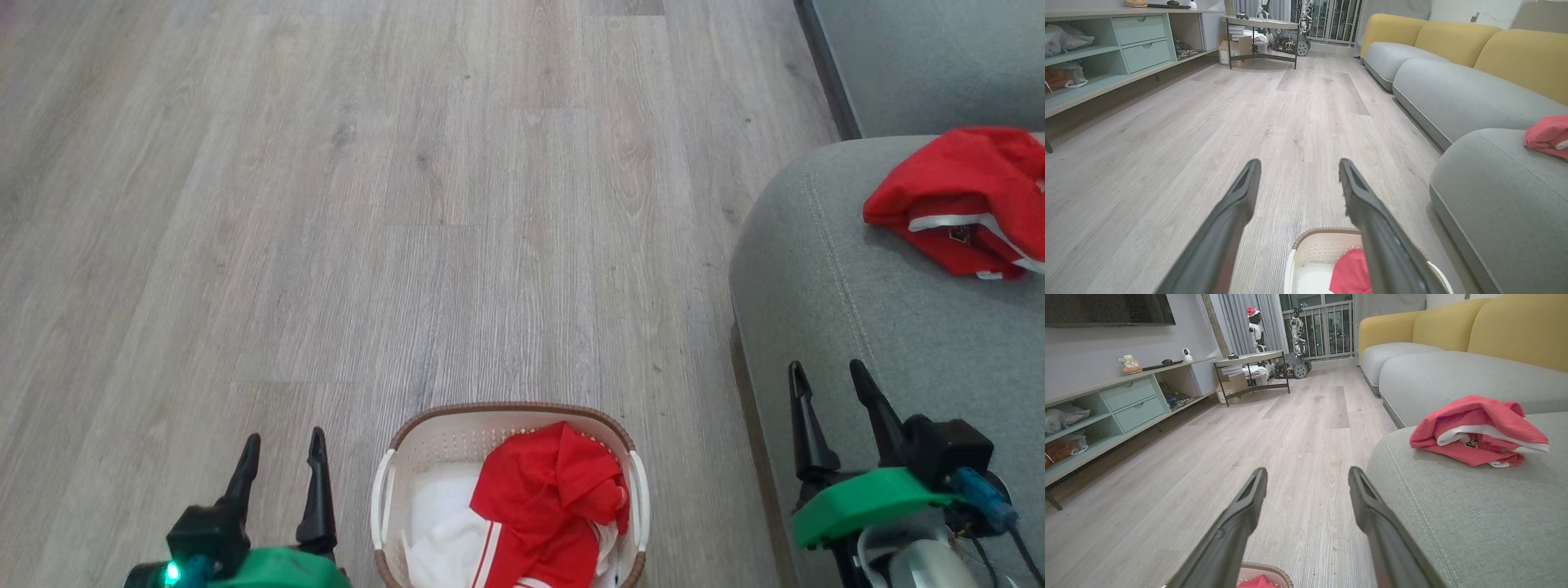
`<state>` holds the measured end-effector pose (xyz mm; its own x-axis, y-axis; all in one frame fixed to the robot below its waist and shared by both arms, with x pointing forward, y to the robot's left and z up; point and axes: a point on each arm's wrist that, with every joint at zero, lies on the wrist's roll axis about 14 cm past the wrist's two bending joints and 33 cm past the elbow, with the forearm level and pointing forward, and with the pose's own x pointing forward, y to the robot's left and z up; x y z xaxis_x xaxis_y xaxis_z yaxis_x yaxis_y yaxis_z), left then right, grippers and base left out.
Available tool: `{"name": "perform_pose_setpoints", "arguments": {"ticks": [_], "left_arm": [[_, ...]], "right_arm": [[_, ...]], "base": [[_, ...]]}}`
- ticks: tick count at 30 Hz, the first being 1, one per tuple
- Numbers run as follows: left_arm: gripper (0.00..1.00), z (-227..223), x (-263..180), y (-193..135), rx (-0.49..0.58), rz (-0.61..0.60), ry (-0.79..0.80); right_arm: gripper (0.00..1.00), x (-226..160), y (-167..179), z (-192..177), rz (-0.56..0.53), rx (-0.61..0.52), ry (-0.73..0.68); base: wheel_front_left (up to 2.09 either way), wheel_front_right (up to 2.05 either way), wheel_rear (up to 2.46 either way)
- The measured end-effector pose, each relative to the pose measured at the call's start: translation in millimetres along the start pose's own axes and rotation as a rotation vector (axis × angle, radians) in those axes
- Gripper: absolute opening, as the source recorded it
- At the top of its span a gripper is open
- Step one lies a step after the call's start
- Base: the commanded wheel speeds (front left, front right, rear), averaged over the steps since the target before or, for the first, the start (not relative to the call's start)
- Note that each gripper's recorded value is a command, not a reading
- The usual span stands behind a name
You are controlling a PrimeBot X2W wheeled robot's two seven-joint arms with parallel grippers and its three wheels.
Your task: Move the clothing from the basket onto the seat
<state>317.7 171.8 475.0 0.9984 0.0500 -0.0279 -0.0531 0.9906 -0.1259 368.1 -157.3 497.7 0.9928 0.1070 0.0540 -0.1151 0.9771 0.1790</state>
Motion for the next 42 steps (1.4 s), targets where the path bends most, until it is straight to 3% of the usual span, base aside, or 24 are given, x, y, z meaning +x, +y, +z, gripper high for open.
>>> {"name": "perform_pose_setpoints", "arguments": {"ticks": [26,33,42], "left_arm": [[1.00,-15.6,2.7,-7.0,0.016,-0.038,0.051],[1.00,-44.2,23.0,-34.7,0.068,-0.152,0.144],[1.00,-105.9,74.1,-82.7,0.140,-0.355,0.326]], "right_arm": [[1.00,2.2,-10.8,-7.5,-0.033,0.007,0.021],[1.00,14.8,-26.5,-11.3,-0.076,0.004,0.027],[1.00,75.9,-31.4,-3.0,-0.063,-0.030,-0.031]], "base": [[0.00,0.00,0.00],[0.00,0.00,0.00],[0.00,0.00,0.00]]}}
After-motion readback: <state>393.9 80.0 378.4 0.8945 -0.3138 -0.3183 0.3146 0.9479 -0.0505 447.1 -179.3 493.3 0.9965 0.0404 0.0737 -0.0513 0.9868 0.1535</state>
